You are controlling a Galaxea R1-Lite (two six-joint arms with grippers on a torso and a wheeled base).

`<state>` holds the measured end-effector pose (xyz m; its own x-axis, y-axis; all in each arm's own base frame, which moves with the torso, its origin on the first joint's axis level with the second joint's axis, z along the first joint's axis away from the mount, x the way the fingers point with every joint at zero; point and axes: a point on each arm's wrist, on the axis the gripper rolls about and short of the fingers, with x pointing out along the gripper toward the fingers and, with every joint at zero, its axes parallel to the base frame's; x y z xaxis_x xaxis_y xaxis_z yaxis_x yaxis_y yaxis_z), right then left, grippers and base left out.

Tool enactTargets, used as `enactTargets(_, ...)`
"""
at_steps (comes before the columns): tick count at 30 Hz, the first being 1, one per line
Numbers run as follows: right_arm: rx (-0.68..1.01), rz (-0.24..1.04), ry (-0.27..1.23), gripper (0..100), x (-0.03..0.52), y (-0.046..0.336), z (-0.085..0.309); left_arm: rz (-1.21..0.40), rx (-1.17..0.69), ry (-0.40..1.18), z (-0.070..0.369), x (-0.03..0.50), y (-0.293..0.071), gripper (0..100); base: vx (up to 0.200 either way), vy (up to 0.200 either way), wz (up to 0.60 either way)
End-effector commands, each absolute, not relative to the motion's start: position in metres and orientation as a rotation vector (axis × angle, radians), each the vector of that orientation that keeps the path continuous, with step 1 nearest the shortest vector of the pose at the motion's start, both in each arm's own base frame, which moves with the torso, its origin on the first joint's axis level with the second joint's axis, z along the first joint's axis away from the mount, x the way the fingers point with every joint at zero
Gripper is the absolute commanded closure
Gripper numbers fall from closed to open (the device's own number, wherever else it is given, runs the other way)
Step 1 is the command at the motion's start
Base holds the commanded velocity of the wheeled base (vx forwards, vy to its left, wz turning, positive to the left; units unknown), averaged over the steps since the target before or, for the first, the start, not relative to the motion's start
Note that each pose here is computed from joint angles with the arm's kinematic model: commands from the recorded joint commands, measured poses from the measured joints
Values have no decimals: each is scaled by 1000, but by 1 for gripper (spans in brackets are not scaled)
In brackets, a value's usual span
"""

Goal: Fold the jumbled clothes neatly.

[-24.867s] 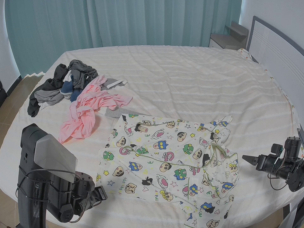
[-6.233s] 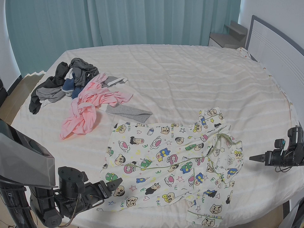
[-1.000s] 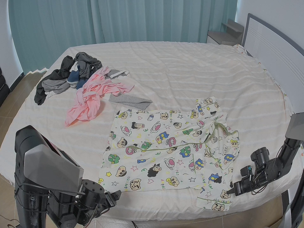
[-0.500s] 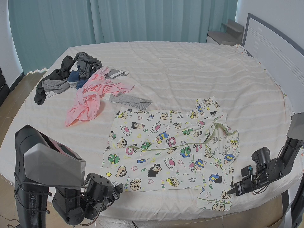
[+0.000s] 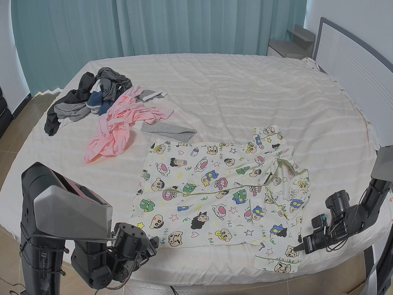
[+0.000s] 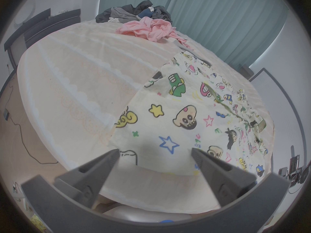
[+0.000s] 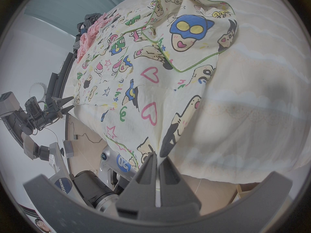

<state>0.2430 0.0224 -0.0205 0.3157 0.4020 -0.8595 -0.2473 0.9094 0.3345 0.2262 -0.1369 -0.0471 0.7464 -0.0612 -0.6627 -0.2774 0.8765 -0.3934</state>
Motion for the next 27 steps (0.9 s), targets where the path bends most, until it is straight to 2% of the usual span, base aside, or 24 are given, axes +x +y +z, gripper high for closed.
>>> enactTargets(1, 150, 431, 1174, 100, 243, 22, -20, 135, -482, 746, -56, 230, -139, 100, 0, 0, 0)
enactTargets(27, 154, 428, 1175, 100, 242, 22, -20, 187, -425, 783, -43, 210, -111, 100, 0, 0, 0)
